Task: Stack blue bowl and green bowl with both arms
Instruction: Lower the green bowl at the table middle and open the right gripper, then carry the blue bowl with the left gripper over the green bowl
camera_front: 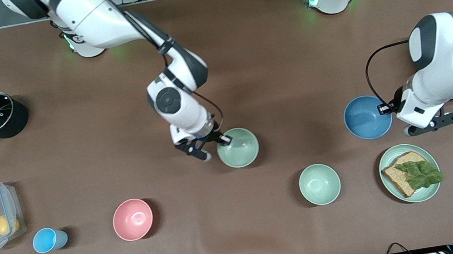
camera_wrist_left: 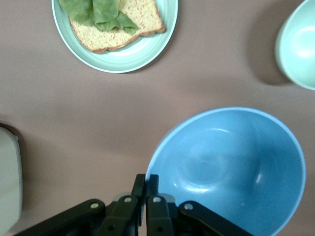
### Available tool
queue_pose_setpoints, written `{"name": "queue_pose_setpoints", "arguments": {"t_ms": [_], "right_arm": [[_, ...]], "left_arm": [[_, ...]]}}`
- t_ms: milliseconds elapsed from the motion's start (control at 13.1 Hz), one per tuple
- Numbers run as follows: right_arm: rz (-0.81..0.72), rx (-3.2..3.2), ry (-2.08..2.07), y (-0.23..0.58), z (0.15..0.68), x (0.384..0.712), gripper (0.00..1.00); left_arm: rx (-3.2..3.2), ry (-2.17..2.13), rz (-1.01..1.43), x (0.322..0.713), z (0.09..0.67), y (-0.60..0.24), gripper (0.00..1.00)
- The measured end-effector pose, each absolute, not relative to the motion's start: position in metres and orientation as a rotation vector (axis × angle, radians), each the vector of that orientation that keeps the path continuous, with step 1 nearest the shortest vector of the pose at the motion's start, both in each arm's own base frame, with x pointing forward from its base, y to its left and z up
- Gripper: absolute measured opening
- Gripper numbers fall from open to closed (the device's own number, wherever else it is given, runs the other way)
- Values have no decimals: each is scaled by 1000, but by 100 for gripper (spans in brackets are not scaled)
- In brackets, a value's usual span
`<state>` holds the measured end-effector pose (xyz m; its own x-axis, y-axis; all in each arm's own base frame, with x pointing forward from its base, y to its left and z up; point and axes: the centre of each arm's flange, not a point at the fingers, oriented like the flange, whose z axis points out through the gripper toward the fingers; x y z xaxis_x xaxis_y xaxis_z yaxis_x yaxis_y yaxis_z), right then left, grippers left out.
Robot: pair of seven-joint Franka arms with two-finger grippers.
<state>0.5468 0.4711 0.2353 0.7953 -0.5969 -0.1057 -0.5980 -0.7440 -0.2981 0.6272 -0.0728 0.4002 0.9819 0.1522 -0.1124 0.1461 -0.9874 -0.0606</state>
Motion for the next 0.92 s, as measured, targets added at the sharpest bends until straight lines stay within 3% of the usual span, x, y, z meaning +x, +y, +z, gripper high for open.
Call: {"name": "queue_pose_setpoints", "arguments": {"t_ms": [153,382,764,917], "right_arm": [[22,-2667,927,491,226,529,11],[12,-2684,939,490,215,527,42],[-29,-2679,1217,461,239,557,94],[-33,-2634,1352,449,261,568,100]], "left_arm": [[-3077,-263,153,629,413,-96,4],[-3107,-302,133,625,425,-144,4],[-3143,-304,157,619,426,-174,4],[-3147,-374,199,617,415,-194,4]]}}
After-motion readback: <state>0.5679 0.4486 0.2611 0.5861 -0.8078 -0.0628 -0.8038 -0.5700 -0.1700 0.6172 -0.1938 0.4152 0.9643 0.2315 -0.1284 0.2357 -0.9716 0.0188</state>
